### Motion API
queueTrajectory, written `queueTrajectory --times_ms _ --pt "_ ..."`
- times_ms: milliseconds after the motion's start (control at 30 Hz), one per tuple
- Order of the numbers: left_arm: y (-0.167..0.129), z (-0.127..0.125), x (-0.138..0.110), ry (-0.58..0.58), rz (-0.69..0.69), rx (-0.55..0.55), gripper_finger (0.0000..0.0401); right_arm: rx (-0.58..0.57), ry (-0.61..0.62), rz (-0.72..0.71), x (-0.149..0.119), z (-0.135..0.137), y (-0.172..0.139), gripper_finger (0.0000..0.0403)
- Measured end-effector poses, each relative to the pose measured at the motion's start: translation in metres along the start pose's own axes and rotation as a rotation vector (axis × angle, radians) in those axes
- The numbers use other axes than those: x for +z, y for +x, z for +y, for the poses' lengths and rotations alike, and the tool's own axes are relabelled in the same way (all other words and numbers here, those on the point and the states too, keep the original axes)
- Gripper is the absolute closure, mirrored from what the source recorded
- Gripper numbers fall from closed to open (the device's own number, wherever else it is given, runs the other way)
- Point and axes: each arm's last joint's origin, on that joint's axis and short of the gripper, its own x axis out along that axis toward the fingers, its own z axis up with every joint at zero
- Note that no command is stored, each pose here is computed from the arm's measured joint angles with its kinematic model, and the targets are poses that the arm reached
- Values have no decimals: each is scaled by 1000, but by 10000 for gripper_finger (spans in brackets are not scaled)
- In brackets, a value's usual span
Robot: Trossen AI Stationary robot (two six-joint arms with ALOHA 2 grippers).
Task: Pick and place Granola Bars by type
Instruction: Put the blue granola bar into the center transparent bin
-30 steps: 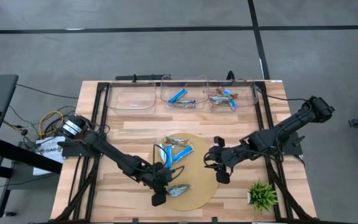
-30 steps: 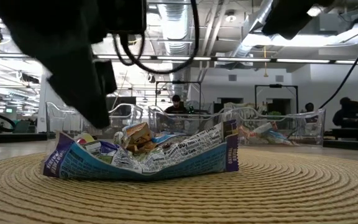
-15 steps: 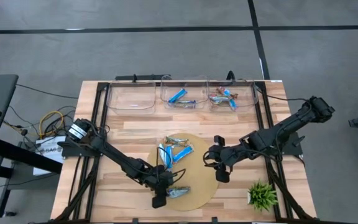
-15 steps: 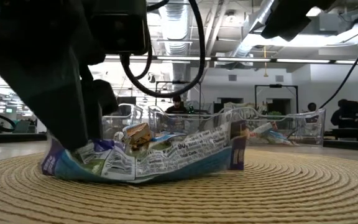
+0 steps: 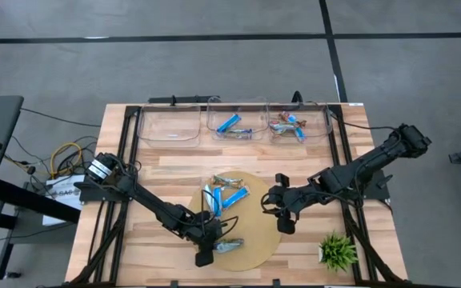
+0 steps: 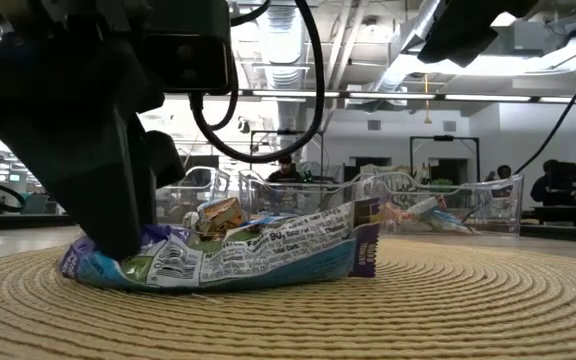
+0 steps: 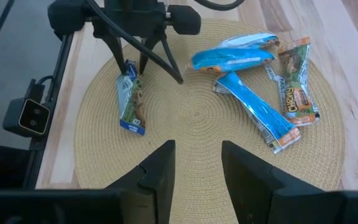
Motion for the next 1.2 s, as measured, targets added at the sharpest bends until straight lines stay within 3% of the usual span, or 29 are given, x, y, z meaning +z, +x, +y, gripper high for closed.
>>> queueTrajectory --times_ms 300,567,800,1000,1200 --pt "0 0 0 -40 10 -16 385 0 0 0 0 0 0 280" --pt "-12 -3 15 -114 -70 -19 363 10 11 -36 4 0 0 280" --pt "-53 8 42 -185 -198 111 384 -68 94 -134 16 -16 -7 280" --pt "-104 38 67 -239 -314 247 377 -228 153 -274 29 -41 -30 280" --pt "-146 95 97 -257 -406 360 377 -381 150 -396 44 -72 -48 280"
